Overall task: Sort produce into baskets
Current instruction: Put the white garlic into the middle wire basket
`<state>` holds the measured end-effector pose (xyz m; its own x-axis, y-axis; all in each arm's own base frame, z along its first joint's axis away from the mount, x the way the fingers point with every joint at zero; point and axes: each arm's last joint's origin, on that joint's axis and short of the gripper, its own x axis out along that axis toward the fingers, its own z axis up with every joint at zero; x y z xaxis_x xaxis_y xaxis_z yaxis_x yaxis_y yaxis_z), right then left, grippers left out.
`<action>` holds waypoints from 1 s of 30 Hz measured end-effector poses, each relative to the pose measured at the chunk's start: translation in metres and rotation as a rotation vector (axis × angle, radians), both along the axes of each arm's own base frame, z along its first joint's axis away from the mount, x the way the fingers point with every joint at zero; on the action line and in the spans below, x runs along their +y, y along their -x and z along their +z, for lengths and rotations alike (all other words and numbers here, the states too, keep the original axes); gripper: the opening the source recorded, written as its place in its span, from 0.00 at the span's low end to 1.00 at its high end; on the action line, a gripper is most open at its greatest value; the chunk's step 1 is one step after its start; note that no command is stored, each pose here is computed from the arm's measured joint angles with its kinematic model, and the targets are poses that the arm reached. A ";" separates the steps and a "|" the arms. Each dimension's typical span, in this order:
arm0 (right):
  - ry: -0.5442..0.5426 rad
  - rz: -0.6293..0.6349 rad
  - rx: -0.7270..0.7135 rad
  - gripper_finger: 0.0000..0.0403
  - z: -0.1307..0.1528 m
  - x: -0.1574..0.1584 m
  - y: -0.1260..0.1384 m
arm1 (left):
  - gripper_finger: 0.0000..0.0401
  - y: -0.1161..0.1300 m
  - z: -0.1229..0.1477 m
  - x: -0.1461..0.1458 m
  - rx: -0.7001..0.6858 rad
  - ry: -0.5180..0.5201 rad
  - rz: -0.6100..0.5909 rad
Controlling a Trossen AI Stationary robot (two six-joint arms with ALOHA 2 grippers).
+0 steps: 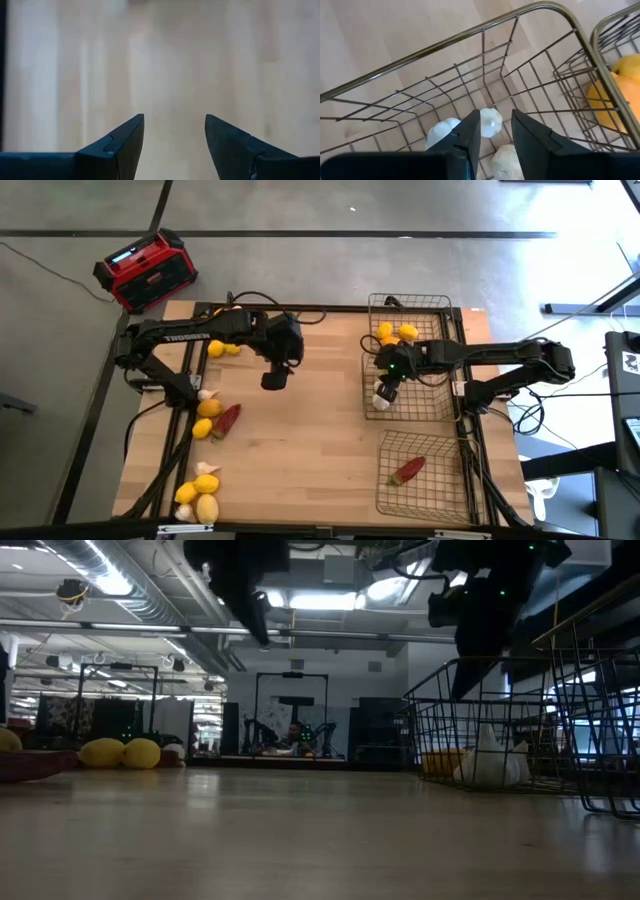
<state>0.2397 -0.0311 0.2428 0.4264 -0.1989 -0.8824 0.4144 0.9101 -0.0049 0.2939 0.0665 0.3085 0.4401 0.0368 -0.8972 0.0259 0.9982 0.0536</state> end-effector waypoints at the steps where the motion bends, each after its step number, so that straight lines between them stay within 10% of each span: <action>1: 0.007 -0.004 0.001 0.27 0.000 0.000 0.000 | 0.50 0.002 -0.001 0.004 0.020 -0.007 0.025; 16: 0.012 0.004 0.009 0.27 0.005 0.003 0.006 | 0.43 0.054 -0.002 0.092 0.220 -0.203 0.462; 30: 0.110 0.163 -0.249 0.27 0.034 0.033 -0.001 | 0.44 0.100 0.006 0.172 0.036 -0.253 0.843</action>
